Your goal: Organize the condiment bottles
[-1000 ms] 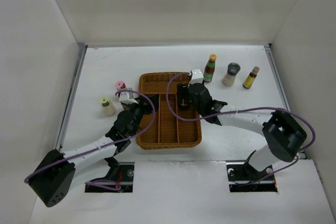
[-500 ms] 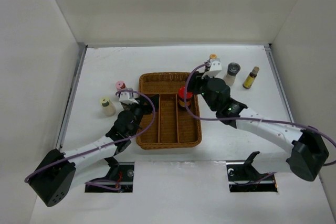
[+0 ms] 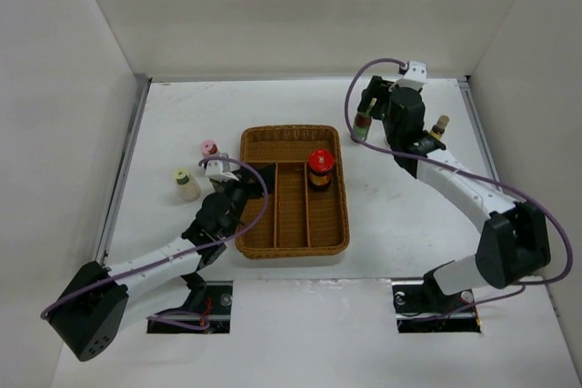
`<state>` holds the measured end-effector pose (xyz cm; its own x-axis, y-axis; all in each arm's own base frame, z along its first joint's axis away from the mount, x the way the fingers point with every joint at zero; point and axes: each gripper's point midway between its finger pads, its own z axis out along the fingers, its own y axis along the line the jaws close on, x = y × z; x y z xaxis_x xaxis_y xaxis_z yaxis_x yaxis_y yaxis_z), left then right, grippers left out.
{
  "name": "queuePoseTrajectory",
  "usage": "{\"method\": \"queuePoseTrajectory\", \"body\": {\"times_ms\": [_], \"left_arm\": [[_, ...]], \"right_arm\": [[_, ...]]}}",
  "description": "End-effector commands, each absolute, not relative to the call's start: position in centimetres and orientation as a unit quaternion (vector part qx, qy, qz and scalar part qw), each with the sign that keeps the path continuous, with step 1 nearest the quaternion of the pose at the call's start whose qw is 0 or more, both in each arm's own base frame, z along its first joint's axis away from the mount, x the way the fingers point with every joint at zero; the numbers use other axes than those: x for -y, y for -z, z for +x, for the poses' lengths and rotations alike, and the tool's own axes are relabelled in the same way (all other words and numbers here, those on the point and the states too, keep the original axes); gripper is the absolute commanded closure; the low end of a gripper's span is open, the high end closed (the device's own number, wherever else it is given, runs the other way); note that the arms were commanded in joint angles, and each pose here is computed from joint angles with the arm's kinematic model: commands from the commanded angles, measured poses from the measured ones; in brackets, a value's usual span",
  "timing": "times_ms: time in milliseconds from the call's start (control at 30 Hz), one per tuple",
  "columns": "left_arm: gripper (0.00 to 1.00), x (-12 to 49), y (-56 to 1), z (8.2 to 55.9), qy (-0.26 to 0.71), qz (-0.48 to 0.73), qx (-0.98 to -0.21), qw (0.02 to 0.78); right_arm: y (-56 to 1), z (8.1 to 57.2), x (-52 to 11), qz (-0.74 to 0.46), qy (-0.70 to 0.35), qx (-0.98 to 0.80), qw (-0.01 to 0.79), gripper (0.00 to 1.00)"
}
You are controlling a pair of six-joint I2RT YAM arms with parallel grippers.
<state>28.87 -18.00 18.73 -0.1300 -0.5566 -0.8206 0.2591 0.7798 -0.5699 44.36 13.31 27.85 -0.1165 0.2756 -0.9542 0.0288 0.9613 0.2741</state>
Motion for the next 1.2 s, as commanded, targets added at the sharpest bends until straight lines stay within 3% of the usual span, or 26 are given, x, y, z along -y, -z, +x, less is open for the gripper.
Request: {"method": "queuePoseTrajectory", "body": {"times_ms": [0,233,467,900,1167], "left_arm": [[0.31,18.1,-20.1,28.5,0.337,-0.113,-0.662,0.66],[0.3,16.4,-23.5,27.4,0.36,-0.129,-0.619,0.686],[0.31,16.7,-21.8,27.9,0.352,-0.13,-0.637,0.673],[0.31,16.5,-21.0,28.4,0.346,-0.137,-0.645,0.667],[0.31,16.8,-20.5,28.7,0.345,-0.137,-0.65,0.663]], "right_arm": [[-28.4,46.1,-13.9,0.076,-0.093,-0.748,0.653,0.21],[-25.4,49.2,-14.5,0.064,-0.088,-0.773,0.626,0.19],[-24.0,50.7,-14.6,0.066,-0.075,-0.781,0.616,0.28],[-22.6,51.9,-13.6,0.078,-0.051,-0.783,0.615,0.61],[-28.7,50.0,-13.6,0.07,-0.052,-0.733,0.674,0.68]]}}
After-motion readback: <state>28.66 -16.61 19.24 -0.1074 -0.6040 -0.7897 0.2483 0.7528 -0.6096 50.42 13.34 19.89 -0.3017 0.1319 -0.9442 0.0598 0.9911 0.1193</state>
